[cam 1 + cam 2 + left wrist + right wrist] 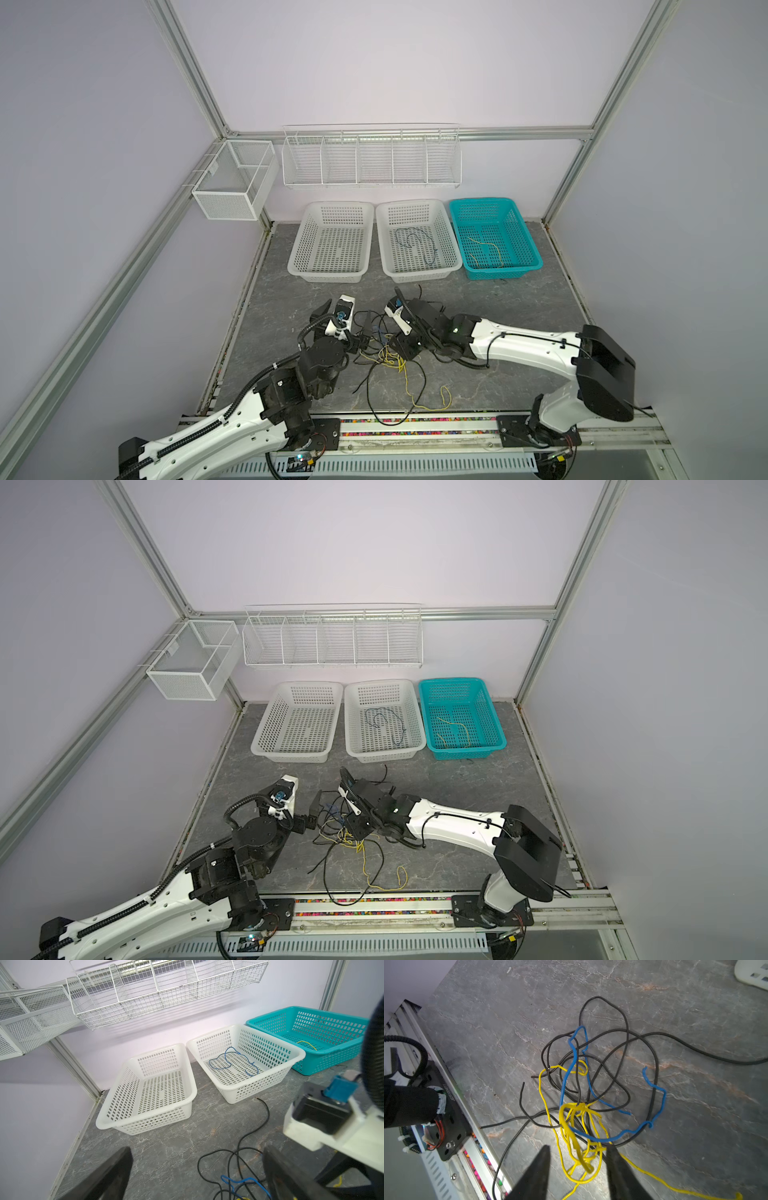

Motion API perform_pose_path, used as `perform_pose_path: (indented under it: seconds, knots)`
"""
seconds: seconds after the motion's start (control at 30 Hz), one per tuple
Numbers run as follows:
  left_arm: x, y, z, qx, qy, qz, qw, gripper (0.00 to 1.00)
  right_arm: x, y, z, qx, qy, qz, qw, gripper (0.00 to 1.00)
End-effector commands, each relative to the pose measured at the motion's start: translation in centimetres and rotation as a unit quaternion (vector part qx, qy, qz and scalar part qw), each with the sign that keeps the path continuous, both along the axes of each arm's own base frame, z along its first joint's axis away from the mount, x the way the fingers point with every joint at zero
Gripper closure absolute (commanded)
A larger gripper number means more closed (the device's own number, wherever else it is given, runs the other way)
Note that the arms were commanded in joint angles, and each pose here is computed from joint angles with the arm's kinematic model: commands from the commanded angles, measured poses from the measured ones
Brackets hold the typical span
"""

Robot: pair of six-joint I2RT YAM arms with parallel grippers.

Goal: Untangle the cables
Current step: 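Move the right gripper back toward the wire bundle, then grasp a yellow wire in the bundle with the right gripper and lift it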

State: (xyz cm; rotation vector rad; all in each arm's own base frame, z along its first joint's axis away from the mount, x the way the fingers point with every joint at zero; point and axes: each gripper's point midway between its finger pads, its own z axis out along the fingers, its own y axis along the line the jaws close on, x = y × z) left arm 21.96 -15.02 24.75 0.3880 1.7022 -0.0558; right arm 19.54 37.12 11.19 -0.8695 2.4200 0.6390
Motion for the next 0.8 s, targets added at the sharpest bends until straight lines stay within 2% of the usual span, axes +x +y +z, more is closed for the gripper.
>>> perform_pose_path:
  seconds: [0.0, 0.13, 0.3, 0.53, 0.77]
  knots:
    - [-0.1, -0.1, 0.7, -0.008, 0.001, -0.005, 1.0, 0.02, 1.2, 0.8, 1.3, 0.012, -0.029, -0.014, 0.999, 0.75]
    - [-0.1, -0.5, 0.3, -0.003, 0.006, -0.015, 1.0, 0.02, 1.6, -0.2, 3.5, 0.018, -0.055, -0.026, 0.998, 0.93]
    - [-0.7, -2.4, -0.6, 0.002, 0.029, -0.066, 0.997, 0.02, 1.0, -1.0, 9.0, 0.066, -0.095, -0.007, 0.993, 0.93]
    - [-2.7, -5.7, -2.1, -0.003, 0.072, -0.17, 0.983, 0.02, -0.3, -1.9, 15.6, 0.108, -0.153, 0.045, 0.981, 0.93]
    - [-3.6, -7.0, -2.9, -0.002, 0.094, -0.209, 0.973, 0.02, 0.0, -2.7, 19.9, 0.138, -0.206, 0.056, 0.967, 0.93]
